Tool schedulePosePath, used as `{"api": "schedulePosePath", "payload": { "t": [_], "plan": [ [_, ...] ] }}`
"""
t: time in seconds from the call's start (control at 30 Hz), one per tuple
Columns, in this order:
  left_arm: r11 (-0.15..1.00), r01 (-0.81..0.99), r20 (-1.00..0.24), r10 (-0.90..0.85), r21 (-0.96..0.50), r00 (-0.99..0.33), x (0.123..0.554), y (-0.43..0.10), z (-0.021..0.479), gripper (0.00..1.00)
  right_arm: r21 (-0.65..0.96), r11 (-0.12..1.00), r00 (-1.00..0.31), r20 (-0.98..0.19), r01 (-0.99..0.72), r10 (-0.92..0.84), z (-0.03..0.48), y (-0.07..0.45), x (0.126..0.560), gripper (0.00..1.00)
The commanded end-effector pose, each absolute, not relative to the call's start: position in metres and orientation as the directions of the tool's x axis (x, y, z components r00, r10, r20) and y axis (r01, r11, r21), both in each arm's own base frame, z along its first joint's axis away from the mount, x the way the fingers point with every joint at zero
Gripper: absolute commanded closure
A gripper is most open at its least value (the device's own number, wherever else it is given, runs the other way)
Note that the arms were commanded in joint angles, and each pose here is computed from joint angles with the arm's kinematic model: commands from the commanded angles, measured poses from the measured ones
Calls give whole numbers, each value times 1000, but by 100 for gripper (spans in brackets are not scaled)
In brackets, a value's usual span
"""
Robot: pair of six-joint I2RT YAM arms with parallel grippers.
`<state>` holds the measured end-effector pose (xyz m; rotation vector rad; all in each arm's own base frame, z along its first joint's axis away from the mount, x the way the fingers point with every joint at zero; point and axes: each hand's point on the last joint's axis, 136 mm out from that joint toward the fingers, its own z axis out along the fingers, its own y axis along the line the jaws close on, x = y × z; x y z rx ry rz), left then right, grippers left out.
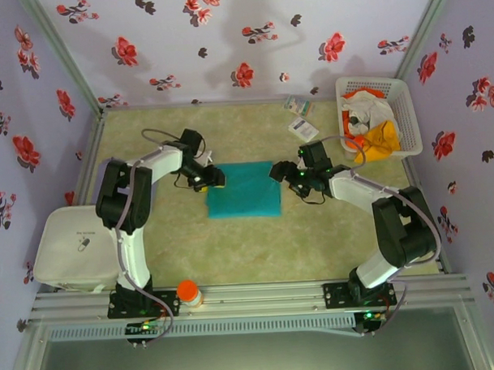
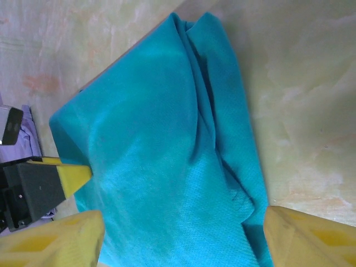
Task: Fold and stack the t-shirts
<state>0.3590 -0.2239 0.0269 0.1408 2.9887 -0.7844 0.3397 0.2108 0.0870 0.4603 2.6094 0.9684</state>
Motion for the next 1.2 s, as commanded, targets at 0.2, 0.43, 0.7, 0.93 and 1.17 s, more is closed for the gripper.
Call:
{"api": "schedulePosePath", "payload": {
  "t": [0.2,0.43,0.7,0.93,1.17],
  "plan": [
    [848,43,35,73,-527,-997,340,-233,8,71,674,718,-897,-191,176,400,90,204,333,25],
    [867,78,-40,68,-493,-997,349,-226,29,93,673,716,-896,-183,186,405,87,203,334,25],
    [902,179,-201,106,-393,-974,354,-209,79,100,683,705,-893,-178,191,414,91,199,333,25],
    [946,250,-265,192,-204,-945,344,-170,131,100,702,692,-883,-205,168,423,109,197,334,25],
    [959,273,-254,247,-73,-935,330,-121,180,100,718,678,-880,-207,160,427,116,197,335,25]
  ]
}}
